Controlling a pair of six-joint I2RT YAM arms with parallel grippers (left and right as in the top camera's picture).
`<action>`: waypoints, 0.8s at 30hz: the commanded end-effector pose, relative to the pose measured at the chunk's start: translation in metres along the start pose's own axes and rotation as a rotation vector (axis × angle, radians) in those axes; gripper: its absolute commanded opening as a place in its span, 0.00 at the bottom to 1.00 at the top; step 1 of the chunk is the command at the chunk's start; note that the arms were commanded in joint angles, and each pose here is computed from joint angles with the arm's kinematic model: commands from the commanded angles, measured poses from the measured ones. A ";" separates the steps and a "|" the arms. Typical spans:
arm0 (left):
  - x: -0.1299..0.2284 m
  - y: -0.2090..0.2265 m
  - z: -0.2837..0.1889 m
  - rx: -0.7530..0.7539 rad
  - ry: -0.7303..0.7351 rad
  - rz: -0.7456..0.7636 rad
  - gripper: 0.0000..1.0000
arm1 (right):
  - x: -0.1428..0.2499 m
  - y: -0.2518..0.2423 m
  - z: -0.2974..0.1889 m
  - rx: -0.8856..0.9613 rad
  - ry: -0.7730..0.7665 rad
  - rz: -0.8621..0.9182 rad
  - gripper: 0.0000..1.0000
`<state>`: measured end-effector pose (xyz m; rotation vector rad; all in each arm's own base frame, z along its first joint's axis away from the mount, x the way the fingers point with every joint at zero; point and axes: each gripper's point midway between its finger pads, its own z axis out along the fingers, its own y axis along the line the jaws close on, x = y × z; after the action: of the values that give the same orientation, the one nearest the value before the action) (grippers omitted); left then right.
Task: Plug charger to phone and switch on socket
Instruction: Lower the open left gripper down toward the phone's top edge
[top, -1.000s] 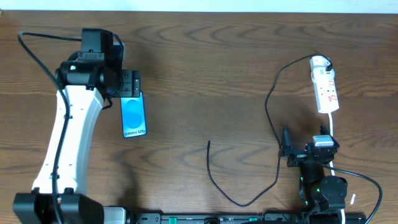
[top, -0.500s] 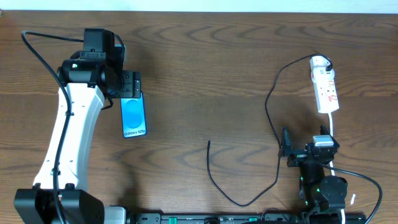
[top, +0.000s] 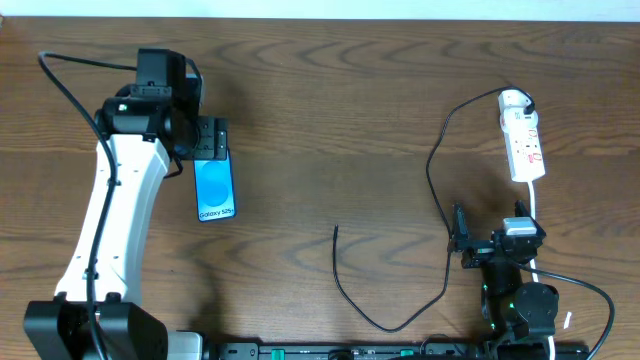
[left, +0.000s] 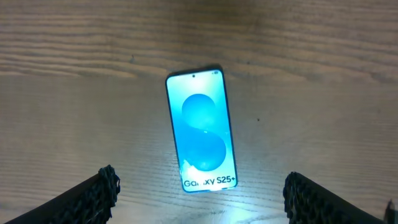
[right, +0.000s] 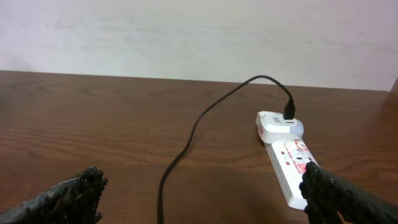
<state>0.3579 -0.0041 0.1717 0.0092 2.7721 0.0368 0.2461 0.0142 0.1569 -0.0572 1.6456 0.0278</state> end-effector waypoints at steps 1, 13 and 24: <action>0.004 0.002 0.007 -0.004 0.024 -0.011 0.87 | 0.001 0.001 0.000 -0.008 0.000 -0.004 0.99; 0.014 0.001 0.025 -0.005 0.090 -0.017 0.87 | 0.000 0.001 0.000 -0.008 -0.001 -0.004 0.99; 0.037 -0.001 0.085 -0.010 0.283 -0.017 0.87 | 0.000 0.001 0.000 -0.008 -0.001 -0.004 0.99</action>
<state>0.3609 -0.0042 0.1030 -0.0012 2.9759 0.0443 0.2461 0.0142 0.1568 -0.0573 1.6460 0.0278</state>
